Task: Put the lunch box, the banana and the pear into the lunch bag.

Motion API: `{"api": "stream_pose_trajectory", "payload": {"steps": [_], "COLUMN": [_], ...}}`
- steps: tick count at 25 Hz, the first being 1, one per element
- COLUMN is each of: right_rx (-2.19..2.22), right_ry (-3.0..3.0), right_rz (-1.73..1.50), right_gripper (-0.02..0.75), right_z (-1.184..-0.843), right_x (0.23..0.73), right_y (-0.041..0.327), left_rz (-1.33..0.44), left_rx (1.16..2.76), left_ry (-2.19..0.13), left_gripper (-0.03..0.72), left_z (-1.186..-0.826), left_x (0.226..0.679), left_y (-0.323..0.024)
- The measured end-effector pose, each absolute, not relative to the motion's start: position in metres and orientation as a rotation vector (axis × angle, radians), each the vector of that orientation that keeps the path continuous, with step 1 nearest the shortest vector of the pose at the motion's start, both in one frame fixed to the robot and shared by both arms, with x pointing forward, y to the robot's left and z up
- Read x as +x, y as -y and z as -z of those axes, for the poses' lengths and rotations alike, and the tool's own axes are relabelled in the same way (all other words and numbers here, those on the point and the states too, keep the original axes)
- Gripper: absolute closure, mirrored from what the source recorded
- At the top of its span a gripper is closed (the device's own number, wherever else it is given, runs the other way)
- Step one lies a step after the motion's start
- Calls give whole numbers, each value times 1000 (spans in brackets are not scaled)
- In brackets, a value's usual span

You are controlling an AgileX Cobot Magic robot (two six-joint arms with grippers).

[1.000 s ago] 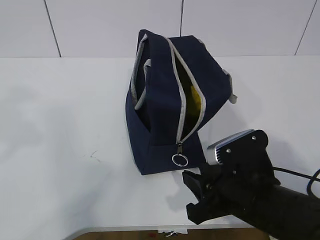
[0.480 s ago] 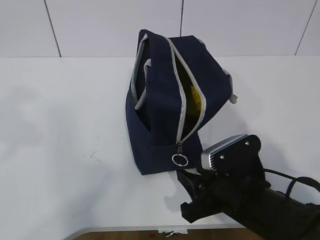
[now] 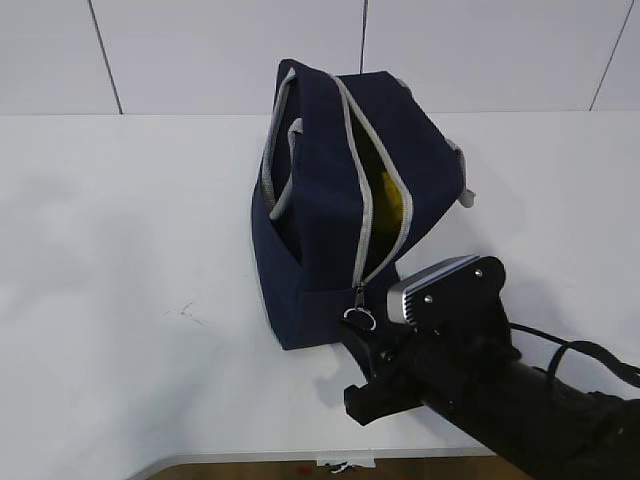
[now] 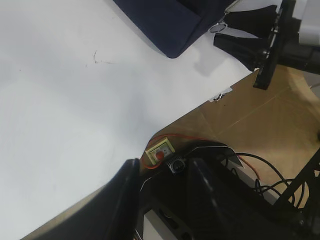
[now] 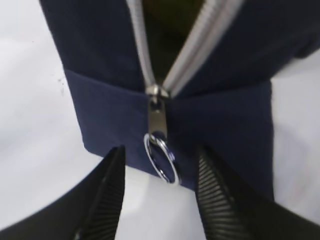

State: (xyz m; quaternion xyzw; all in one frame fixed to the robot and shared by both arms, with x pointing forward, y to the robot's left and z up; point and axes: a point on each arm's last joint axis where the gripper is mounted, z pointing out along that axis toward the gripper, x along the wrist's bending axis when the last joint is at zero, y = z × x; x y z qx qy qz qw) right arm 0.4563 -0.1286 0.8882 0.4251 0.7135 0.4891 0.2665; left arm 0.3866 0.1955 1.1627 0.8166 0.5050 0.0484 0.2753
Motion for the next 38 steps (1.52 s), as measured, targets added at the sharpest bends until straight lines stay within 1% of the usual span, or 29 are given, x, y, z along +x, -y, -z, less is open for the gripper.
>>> {"api": "stream_pose_trajectory", "payload": {"steps": [8,20,23,28,30,38], "right_rx": [1152,1107,1107,1107,1106,1104], "right_ry": [-1963,-1946,-1946,-1946,-1944,-1940], "right_rz": [-1286,-1329,-1329,-1329,-1330,-1334], "right_gripper": [387,391,411,480,497,509], "right_z": [-877,-880,-880,-880,-880,-880], "right_x": [458,459,459,459,459,459], "right_y": [126,124,124,124,124,124], "left_rz": [-117,-113,-113,-107,-104,-93], "left_rx": [2191,2190,2190,2187,2187,2183], "left_ry": [-1356,-1355,-1355,-1354,-1354,-1353], "left_gripper": [450,453,453,453,453,453], "left_z": [-1163,-1163,-1163,-1163,-1163,-1163], "left_x": [386,386,386,386,386,385], "left_y": [-195,-194,-194,-194,-194,-193]}}
